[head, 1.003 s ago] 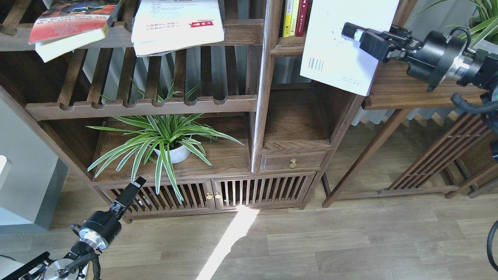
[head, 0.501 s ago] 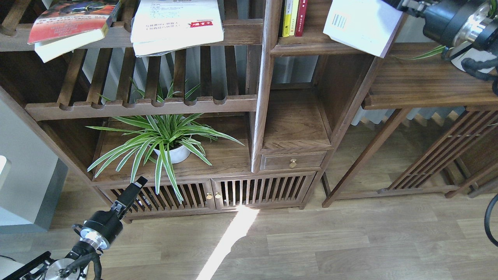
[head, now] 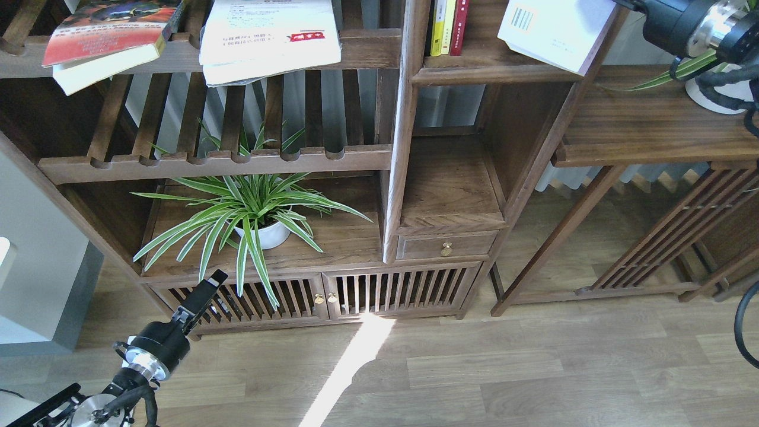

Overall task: Organize books on shelf
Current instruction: 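Place the white booklet onto the upper shelf with the right gripper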

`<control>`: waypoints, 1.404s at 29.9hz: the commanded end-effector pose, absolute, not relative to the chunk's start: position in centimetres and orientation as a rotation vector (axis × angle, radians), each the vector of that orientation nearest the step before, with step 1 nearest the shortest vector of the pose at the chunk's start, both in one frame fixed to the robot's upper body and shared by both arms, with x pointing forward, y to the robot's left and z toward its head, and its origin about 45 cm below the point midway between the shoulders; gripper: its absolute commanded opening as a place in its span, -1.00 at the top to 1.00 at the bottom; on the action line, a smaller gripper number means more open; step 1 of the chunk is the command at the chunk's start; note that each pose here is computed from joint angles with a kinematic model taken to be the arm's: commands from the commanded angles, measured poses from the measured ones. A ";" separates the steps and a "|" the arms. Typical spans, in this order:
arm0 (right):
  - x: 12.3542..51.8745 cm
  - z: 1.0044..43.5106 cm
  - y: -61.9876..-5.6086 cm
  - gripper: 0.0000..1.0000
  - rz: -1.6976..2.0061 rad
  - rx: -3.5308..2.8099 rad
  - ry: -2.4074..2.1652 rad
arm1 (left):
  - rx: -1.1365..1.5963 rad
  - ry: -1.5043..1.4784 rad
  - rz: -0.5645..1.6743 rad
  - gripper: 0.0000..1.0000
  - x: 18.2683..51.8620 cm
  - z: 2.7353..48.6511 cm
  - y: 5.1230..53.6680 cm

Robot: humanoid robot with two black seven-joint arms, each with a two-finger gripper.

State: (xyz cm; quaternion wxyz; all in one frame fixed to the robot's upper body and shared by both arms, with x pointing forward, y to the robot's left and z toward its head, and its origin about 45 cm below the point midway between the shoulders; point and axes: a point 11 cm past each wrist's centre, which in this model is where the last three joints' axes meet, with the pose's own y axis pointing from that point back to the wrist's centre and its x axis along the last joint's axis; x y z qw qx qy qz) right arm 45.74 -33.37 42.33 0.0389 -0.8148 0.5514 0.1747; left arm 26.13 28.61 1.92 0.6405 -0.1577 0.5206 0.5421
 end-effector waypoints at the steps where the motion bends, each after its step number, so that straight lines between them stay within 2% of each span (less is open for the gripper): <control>1: 46.3 42.2 -32.6 0.95 0.543 -2.481 1.724 | -0.363 1.191 1.235 -0.97 26.1 1.9 28.5; 16: 48.8 43.5 -32.0 0.94 0.492 -2.439 1.807 | -0.368 1.187 1.243 -0.97 26.0 1.8 28.6; 22: 49.7 42.5 -30.6 0.94 0.464 -2.450 1.835 | -0.370 1.187 1.243 -0.97 26.1 1.8 28.5; 42: 50.7 43.0 -31.0 0.95 0.236 -2.344 1.874 | -0.372 1.193 1.239 -0.97 26.0 1.7 28.2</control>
